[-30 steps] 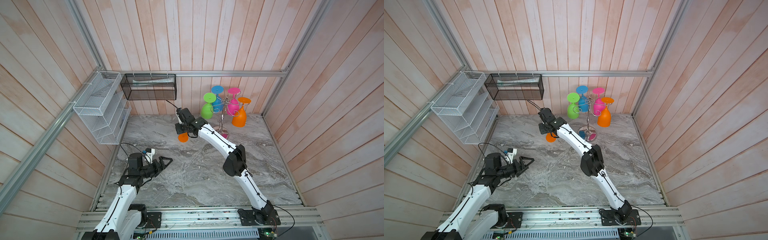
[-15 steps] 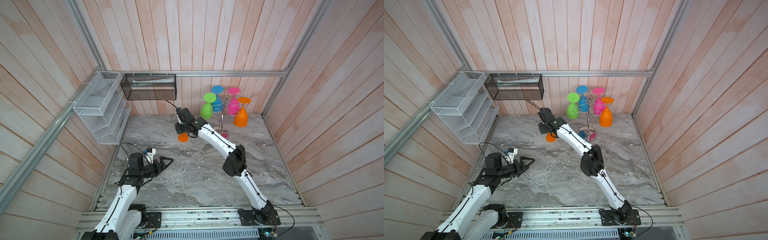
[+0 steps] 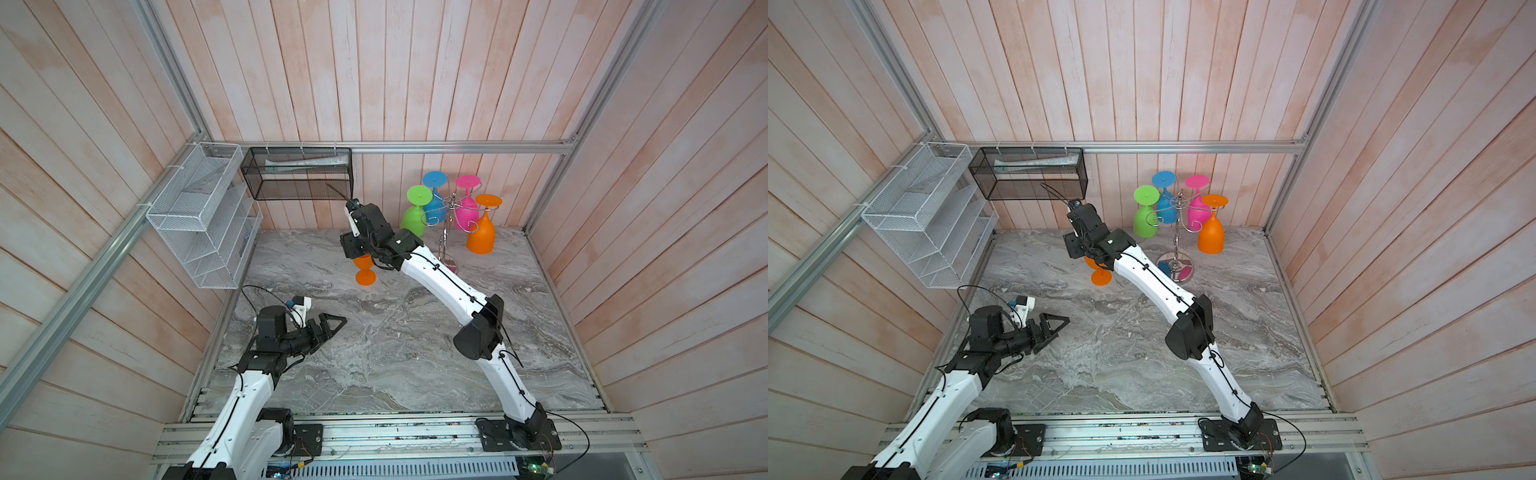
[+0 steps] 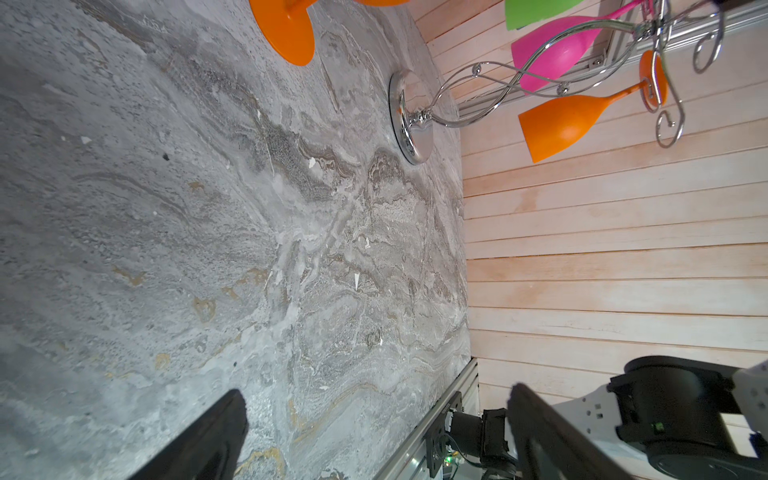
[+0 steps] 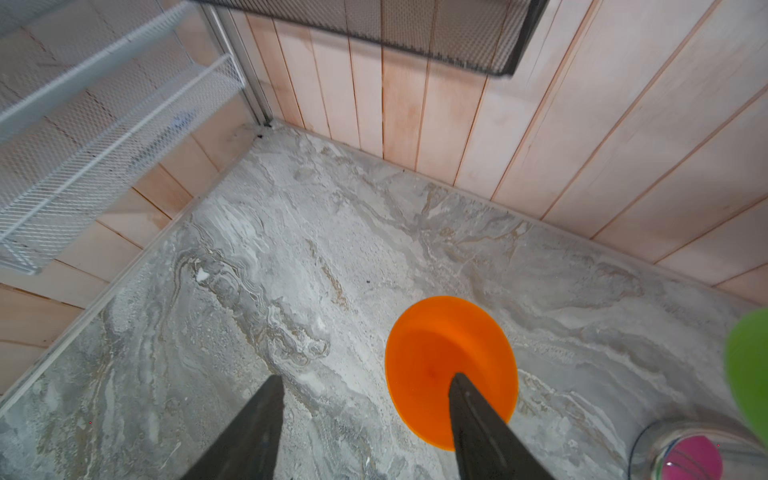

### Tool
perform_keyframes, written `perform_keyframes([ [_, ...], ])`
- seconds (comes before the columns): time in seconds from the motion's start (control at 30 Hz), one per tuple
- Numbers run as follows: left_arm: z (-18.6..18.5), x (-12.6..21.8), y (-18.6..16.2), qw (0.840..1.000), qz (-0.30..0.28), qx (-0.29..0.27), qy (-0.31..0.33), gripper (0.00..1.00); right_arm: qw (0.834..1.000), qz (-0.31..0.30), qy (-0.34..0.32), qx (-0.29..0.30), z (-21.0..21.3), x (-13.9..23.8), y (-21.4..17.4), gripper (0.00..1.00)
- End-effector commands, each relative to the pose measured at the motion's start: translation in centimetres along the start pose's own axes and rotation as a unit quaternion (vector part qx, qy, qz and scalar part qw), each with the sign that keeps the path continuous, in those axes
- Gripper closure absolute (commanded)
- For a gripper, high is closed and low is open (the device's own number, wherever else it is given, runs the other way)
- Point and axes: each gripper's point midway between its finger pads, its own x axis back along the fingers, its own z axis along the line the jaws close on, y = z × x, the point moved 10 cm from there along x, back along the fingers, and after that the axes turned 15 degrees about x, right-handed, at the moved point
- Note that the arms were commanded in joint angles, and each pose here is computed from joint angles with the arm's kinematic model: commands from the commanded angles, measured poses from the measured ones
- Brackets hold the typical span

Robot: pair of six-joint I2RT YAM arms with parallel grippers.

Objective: Take the wine glass off the wine glass rack
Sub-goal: 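Open the right gripper and lift it away from the upright orange glass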

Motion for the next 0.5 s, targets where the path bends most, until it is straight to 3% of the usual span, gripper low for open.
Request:
perform_keyframes([
  [0.0,-0.2,0.3,-0.1,1.0,-0.011,-0.02,0.001,0.01,0.997,-0.076,-0.026,0.001,-0.6,4.7,3.9,0.32],
  [0.23,-0.9,1.2,-0.3,0.998,-0.043,-0.044,-0.001,0.01,0.991,-0.118,-0.069,0.004,-2.0,11.5,5.9,0.3],
  [0.47,-1.8,2.2,-0.6,0.995,-0.078,-0.067,-0.008,0.01,0.981,-0.152,-0.124,-0.007,-4.4,19.1,4.0,0.3],
])
